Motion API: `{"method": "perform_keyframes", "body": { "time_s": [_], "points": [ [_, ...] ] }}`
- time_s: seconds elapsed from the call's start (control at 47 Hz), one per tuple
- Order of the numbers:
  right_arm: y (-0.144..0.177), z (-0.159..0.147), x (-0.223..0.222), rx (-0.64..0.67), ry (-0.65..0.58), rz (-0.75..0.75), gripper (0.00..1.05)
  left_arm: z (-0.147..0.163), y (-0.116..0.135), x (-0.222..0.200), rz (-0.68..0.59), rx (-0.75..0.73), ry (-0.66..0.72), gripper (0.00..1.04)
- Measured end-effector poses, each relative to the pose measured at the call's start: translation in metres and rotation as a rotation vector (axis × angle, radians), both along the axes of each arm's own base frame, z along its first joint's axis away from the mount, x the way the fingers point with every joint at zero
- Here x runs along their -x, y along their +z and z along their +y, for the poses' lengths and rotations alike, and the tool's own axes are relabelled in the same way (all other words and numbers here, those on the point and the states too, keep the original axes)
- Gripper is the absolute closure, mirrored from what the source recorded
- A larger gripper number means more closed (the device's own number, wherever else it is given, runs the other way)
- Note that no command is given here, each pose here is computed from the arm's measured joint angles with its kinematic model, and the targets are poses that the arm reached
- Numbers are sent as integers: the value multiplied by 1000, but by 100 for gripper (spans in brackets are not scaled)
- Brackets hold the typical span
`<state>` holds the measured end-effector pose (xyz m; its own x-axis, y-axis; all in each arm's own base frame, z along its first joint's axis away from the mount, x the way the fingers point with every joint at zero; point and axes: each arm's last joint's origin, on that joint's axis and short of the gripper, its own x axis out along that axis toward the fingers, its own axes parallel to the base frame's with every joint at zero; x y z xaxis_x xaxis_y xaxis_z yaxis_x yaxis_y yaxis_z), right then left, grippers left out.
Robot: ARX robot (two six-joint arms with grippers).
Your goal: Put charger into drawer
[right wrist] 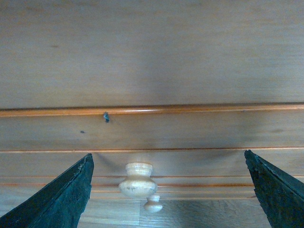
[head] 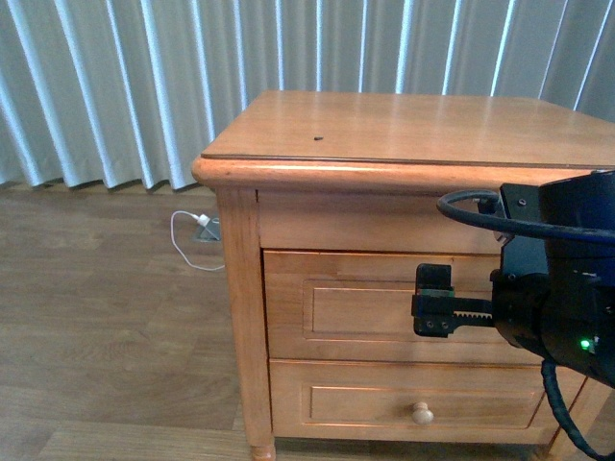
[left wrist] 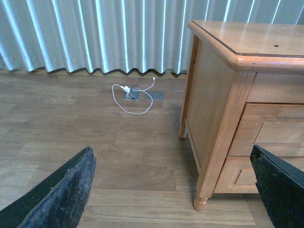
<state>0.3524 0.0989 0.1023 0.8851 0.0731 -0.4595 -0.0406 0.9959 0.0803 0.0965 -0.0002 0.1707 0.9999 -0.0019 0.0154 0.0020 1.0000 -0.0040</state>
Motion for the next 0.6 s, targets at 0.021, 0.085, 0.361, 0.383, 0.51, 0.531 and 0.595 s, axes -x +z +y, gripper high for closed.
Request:
{"method": "perform_keyframes", "body": {
  "time_s": [0.021, 0.085, 0.361, 0.383, 0.51, 0.531, 0.595],
  "points": [
    [1, -1, 2, 5, 5, 4, 9, 0, 0, 0, 0, 0, 0, 6],
    [7, -3, 10, 18, 24, 18, 9, 0, 0, 0, 0, 0, 0, 6],
    [29, -15, 50, 54, 83, 55, 9, 0, 0, 0, 0, 0, 0, 6],
    [31, -16, 52, 55, 83, 55, 9, 0, 0, 0, 0, 0, 0, 6],
    [51, -25, 72, 44, 97, 45, 9, 0, 0, 0, 0, 0, 0, 6],
    [55, -27, 76, 39, 102, 43, 9, 0, 0, 0, 0, 0, 0, 6],
    [68, -33, 89, 33, 107, 29, 9, 0, 0, 0, 0, 0, 0, 6]
  ]
}}
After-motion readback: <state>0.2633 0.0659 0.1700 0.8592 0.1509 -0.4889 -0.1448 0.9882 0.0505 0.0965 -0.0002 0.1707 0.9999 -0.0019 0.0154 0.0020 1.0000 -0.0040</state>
